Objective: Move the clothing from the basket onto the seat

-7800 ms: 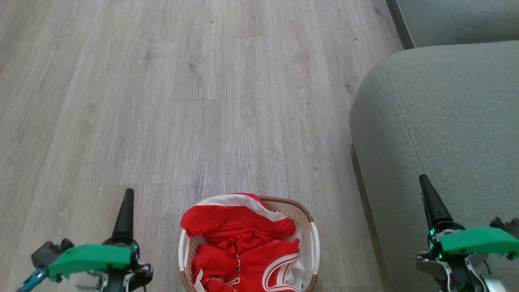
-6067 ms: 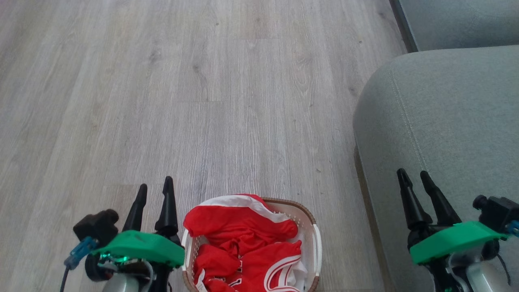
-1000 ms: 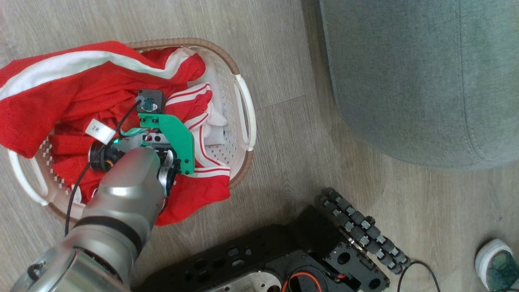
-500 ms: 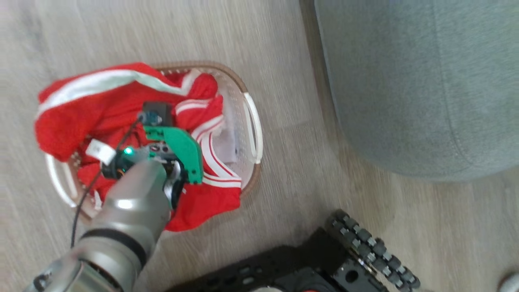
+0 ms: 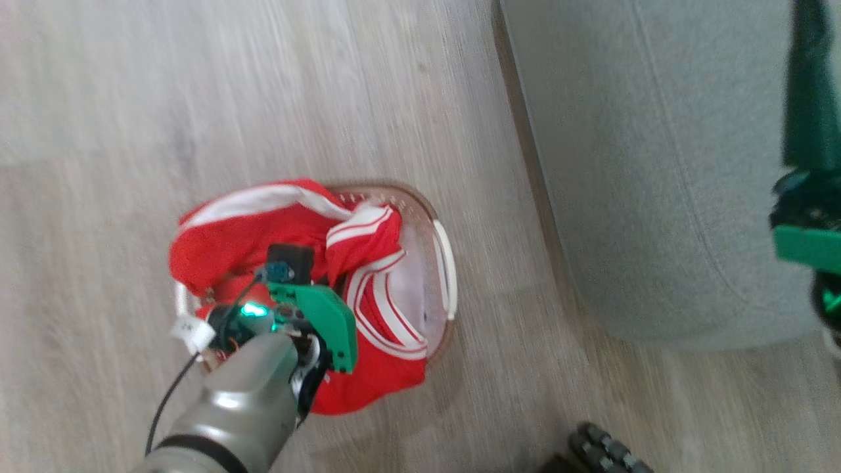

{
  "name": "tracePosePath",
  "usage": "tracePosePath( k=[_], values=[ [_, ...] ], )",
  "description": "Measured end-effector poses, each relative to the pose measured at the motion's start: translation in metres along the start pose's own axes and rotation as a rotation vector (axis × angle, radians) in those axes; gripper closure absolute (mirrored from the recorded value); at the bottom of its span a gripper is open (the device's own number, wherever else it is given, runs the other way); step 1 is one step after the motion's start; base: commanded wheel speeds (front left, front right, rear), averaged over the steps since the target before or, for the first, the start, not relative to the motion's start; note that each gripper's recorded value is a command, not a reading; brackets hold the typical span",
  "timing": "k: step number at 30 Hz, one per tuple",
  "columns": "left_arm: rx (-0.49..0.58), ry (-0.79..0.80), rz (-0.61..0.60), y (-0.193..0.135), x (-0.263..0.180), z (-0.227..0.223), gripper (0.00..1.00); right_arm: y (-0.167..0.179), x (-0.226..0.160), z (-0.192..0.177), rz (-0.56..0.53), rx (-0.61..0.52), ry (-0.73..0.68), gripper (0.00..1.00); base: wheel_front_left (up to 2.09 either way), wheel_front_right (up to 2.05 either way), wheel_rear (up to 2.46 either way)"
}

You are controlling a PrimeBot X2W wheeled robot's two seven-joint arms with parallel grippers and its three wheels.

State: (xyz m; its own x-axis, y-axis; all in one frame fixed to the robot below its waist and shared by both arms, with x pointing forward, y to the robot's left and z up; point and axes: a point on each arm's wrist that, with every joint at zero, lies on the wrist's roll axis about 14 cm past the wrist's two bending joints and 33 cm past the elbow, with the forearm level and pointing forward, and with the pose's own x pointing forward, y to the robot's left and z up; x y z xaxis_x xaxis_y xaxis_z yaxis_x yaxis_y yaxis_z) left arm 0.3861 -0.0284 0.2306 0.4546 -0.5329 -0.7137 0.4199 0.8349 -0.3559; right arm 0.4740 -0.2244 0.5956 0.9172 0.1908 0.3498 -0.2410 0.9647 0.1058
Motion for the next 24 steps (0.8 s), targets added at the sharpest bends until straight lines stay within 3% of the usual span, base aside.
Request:
tracePosePath(
  k=[8,14,24],
  values=[
    [0.040,-0.146,0.022,-0.009,-0.046,0.036,1.00,0.021,-0.027,0.022,0.012,0.023,-0.007,0.00,0.00,0.00,0.00],
    [0.077,-0.363,0.016,-0.024,-0.085,0.093,1.00,0.041,-0.045,0.033,0.025,0.058,-0.019,0.00,0.00,0.00,0.00],
    [0.172,-0.657,0.051,-0.037,-0.160,0.150,1.00,0.071,-0.069,0.036,0.049,0.111,-0.015,0.00,0.00,0.00,0.00]
  ],
)
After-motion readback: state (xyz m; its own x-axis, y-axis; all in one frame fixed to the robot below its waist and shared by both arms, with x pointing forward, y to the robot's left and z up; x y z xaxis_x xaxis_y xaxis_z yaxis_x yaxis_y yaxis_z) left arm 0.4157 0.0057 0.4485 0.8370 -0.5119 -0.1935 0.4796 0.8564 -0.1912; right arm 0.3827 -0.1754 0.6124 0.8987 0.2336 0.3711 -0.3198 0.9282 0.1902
